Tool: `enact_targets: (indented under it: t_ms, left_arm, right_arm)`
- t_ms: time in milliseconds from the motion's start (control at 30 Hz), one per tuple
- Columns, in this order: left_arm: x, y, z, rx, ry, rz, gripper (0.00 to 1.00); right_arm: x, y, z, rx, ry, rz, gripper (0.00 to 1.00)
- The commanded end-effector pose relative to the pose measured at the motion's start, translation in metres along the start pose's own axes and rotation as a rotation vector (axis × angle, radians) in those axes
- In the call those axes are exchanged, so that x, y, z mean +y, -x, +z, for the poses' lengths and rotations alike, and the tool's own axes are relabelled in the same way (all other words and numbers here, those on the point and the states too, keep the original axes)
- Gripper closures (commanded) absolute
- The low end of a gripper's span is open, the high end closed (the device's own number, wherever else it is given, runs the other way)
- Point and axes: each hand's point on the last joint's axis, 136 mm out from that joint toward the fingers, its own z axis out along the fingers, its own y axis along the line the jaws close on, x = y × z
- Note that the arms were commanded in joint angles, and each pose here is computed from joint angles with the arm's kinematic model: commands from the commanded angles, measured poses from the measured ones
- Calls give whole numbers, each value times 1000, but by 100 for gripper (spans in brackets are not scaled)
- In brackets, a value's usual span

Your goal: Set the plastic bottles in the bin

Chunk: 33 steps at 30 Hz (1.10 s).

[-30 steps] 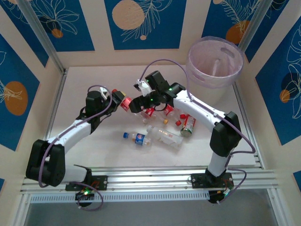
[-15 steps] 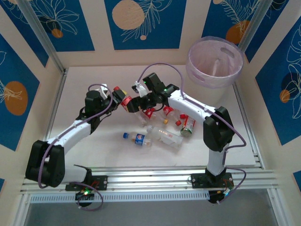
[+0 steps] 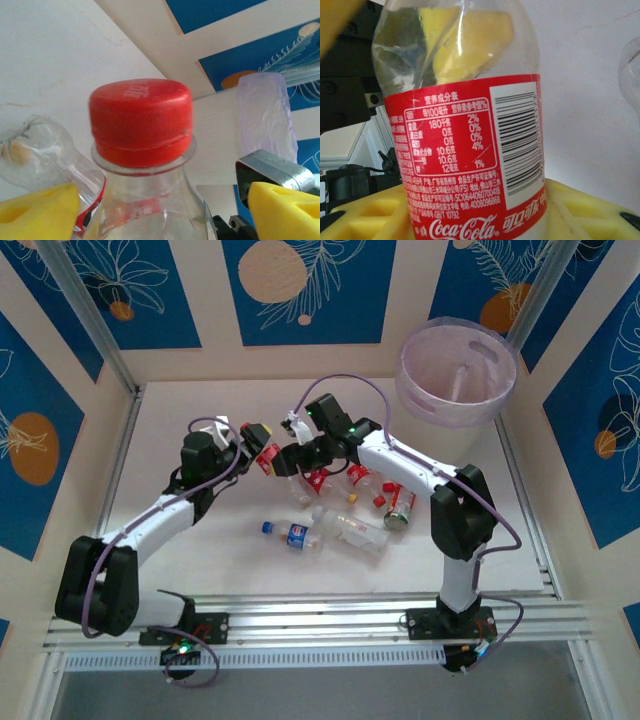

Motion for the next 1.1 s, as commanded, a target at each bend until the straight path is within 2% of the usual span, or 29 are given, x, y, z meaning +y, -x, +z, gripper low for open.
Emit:
enact_targets:
  t_ms: [0, 200, 300, 500, 667, 867, 967, 1067]
  left_arm:
    - [-15, 8, -12, -29, -32, 48, 5]
    - [-10, 21, -38, -87, -6, 54, 0]
    - [-3, 19, -48, -96, 30, 68, 0]
    - [25, 8, -60, -68, 171, 106, 1]
    - [42, -4, -66, -39, 239, 118, 1]
    - [66, -26, -74, 44, 328, 117, 2]
    - [80, -39, -81, 82, 381, 110, 2]
    - [87, -48, -87, 92, 396, 92, 2]
  right_arm:
    - [-1, 5, -10, -14, 9, -16, 47]
    - [-5, 37, -54, -112, -49, -71, 48]
    - [-6, 60, -90, -194, -107, -119, 48]
    - [4, 112, -197, -445, -240, -228, 48]
    - [1, 142, -298, -667, -417, -288, 48]
    - [-57, 149, -386, -807, -779, -264, 48]
    - [-96, 145, -412, -830, -909, -210, 48]
    - [-133, 136, -426, -836, -970, -149, 48]
